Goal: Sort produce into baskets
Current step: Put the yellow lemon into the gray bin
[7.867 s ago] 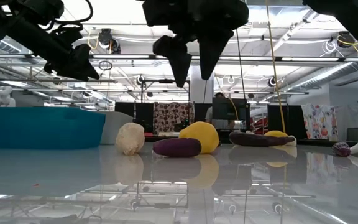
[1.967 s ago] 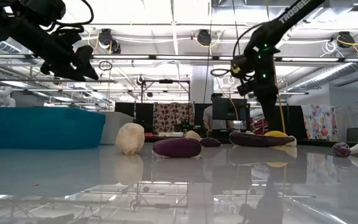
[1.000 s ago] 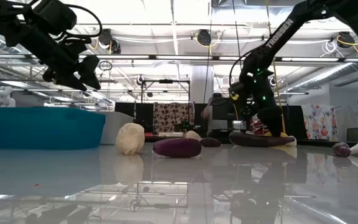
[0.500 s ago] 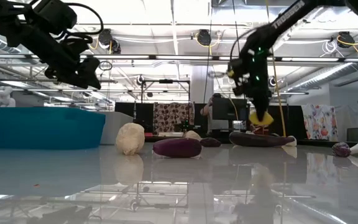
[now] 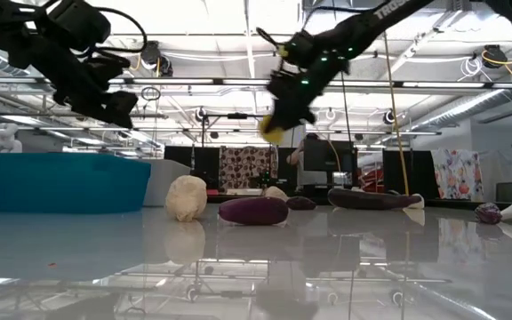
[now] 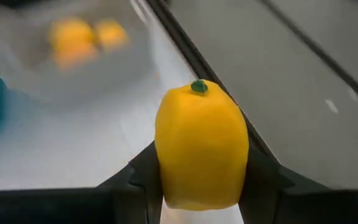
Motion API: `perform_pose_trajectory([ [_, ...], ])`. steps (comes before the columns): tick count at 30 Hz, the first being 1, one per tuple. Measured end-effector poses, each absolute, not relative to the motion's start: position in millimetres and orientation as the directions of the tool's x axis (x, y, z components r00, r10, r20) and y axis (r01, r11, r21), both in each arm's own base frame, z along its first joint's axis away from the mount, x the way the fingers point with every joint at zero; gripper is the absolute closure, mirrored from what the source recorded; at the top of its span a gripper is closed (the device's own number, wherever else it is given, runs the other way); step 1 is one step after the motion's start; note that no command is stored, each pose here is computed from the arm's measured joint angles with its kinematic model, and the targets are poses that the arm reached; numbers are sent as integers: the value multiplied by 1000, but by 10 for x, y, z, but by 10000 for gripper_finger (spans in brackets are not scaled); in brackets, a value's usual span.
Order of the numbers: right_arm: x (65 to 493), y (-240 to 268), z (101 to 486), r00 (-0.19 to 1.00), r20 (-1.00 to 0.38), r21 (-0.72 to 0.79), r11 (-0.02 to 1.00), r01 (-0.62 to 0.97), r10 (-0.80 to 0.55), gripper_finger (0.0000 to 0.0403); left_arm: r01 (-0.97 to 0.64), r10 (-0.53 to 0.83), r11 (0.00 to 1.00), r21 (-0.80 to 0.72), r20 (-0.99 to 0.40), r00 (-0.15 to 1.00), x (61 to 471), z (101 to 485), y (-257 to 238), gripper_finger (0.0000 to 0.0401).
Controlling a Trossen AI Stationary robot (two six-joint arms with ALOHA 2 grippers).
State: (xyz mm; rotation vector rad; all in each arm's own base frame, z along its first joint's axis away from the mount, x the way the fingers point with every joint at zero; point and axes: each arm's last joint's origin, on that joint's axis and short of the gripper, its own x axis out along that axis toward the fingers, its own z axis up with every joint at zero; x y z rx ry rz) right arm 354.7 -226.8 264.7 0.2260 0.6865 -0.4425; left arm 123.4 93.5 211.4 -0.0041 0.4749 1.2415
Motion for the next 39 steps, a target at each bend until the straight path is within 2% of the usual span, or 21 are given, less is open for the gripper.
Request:
perform_pose_trajectory([
  [3, 3880, -2103, 2556, 778, -548, 108, 897, 429, -306, 259, -919, 926, 272, 287, -338, 169, 1208, 2106, 938, 118],
  [9, 4401, -1804, 2333, 912, -313, 186, 925, 333, -265, 259, -918, 927, 265, 294, -339, 159, 1205, 2101, 938, 118],
  [13, 4632, -1709, 2152, 950, -189, 262, 920, 291, -247, 259, -920, 930, 252, 300, -336, 145, 1200, 2099, 941, 118],
  [20, 5027, -1686, 1818, 962, -180, 310, 917, 252, -203, 259, -918, 931, 250, 306, -335, 142, 1199, 2099, 942, 118],
  [30, 5238, -1719, 1885, 952, -252, 292, 924, 248, -176, 255, -918, 931, 251, 308, -335, 143, 1200, 2099, 941, 118],
  [39, 5246, -1698, 1885, 951, -258, 267, 933, 241, -172, 187, -912, 932, 255, 322, -333, 143, 1201, 2102, 943, 118],
])
